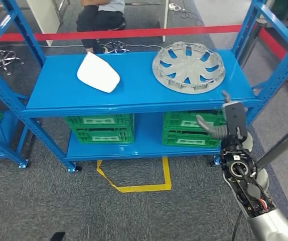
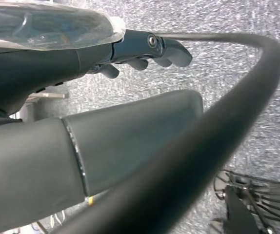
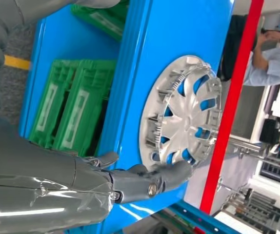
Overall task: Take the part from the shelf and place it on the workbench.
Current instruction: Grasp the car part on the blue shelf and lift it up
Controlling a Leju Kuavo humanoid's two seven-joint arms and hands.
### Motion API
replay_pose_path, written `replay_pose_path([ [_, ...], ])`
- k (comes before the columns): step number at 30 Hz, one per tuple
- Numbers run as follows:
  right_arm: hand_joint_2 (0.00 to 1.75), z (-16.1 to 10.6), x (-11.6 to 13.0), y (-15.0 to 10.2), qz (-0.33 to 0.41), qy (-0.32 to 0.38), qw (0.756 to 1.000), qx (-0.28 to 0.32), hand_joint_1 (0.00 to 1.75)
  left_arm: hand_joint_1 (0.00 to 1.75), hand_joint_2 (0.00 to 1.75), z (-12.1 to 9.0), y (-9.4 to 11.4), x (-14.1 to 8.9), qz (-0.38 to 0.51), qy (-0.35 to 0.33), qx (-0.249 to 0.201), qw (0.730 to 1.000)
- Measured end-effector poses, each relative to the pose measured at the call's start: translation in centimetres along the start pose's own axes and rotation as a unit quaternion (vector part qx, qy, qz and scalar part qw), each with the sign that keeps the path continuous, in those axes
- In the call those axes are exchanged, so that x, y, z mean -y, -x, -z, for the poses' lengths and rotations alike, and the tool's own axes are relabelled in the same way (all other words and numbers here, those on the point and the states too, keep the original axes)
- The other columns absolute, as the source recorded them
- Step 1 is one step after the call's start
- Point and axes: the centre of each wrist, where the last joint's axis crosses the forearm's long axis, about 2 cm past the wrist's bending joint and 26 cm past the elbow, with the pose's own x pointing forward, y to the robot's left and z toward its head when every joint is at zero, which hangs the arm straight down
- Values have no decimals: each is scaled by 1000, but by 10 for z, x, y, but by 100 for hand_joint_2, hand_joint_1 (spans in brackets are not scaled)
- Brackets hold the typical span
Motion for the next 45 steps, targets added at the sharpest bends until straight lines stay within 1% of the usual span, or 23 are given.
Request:
replay_pose_path([
  [5, 175, -2, 0, 2, -2, 0, 1000, -3, 0, 0, 0, 0, 3, 2, 0, 2, -2, 1000],
  [15, 175, -1, 1, 1, -3, 1, 1000, -2, 0, 0, 0, 0, 2, 3, 0, 3, -1, 1000],
  [20, 175, -2, 1, 2, -3, -1, 1000, -4, 0, 0, 0, 0, 5, 4, -1, 4, -4, 1000],
  [45, 175, 1, 1, -3, -1, -5, 1000, -1, 0, 0, 0, 0, 5, 4, -5, 5, -2, 1000],
])
